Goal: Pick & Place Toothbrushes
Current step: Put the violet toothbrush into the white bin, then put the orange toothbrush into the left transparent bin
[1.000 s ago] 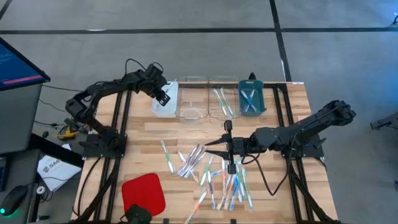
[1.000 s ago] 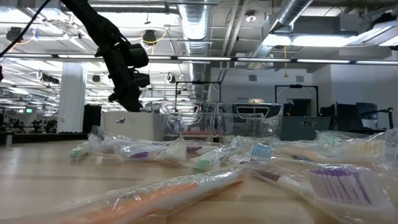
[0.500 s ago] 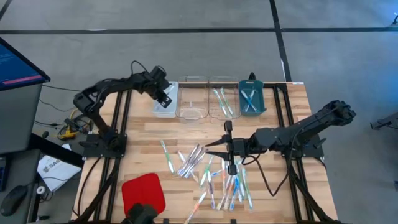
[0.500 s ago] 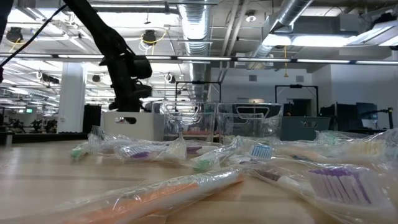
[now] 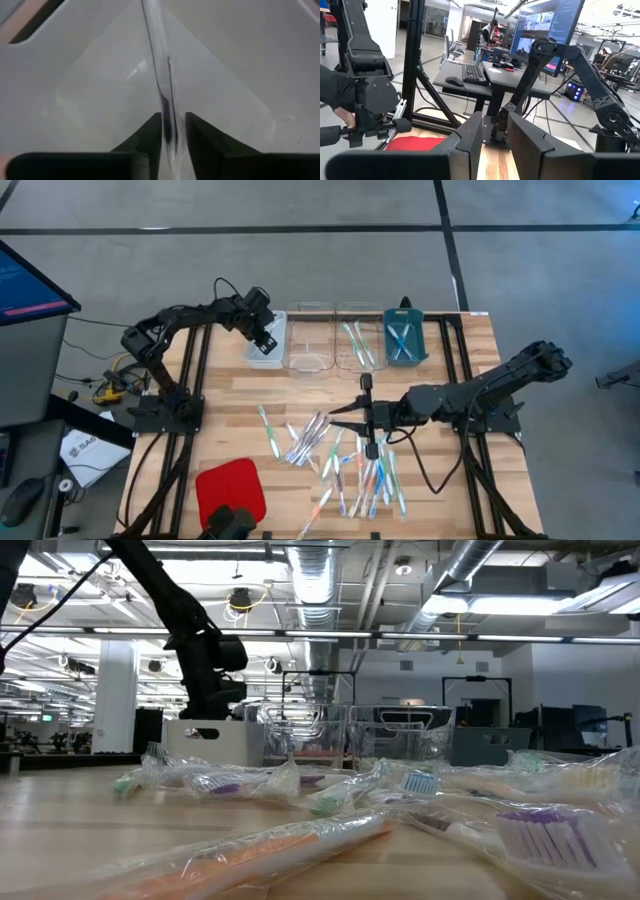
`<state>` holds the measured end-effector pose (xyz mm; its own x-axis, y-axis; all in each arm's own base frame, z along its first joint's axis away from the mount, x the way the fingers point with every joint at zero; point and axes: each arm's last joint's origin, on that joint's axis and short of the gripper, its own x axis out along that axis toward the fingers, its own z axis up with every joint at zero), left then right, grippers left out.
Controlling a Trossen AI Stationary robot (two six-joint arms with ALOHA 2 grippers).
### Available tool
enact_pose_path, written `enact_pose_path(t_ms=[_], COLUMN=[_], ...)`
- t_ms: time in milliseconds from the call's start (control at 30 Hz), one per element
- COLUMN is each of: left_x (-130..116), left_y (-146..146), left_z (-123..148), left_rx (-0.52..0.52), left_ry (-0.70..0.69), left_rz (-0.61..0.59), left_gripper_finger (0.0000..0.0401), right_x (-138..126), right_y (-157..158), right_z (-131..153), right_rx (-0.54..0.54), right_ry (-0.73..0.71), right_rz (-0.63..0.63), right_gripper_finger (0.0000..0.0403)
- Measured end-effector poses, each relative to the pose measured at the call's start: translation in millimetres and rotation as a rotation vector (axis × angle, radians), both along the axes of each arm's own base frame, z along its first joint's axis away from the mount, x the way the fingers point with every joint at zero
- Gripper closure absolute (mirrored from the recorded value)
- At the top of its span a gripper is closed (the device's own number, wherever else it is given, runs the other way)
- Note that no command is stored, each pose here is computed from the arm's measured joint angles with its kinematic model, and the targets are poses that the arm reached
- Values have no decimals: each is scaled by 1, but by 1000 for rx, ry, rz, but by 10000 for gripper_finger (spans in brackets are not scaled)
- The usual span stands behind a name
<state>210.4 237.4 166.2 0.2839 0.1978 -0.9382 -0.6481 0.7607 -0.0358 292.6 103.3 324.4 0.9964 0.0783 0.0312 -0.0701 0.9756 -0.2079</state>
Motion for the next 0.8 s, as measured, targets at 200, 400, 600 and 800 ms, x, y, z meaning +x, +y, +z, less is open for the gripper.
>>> enact_pose_path(t_ms=[200,400,600,800], left_x=[1,-7,-21,-25], left_y=[-5,-16,-46,-92], left_z=[10,51,109,138], left_rx=[91,192,309,322], left_ry=[57,-37,-233,-549], left_rz=[4,23,57,-49], left_gripper_finger=[263,219,206,208], right_x=[0,0,0,-2], right_y=[-1,-1,-1,5], right_z=[-1,-1,-1,-1], right_rx=[-1,-2,-1,110], right_ry=[8,8,8,22], right_rz=[-3,-2,-2,19], right_gripper_finger=[316,316,316,316])
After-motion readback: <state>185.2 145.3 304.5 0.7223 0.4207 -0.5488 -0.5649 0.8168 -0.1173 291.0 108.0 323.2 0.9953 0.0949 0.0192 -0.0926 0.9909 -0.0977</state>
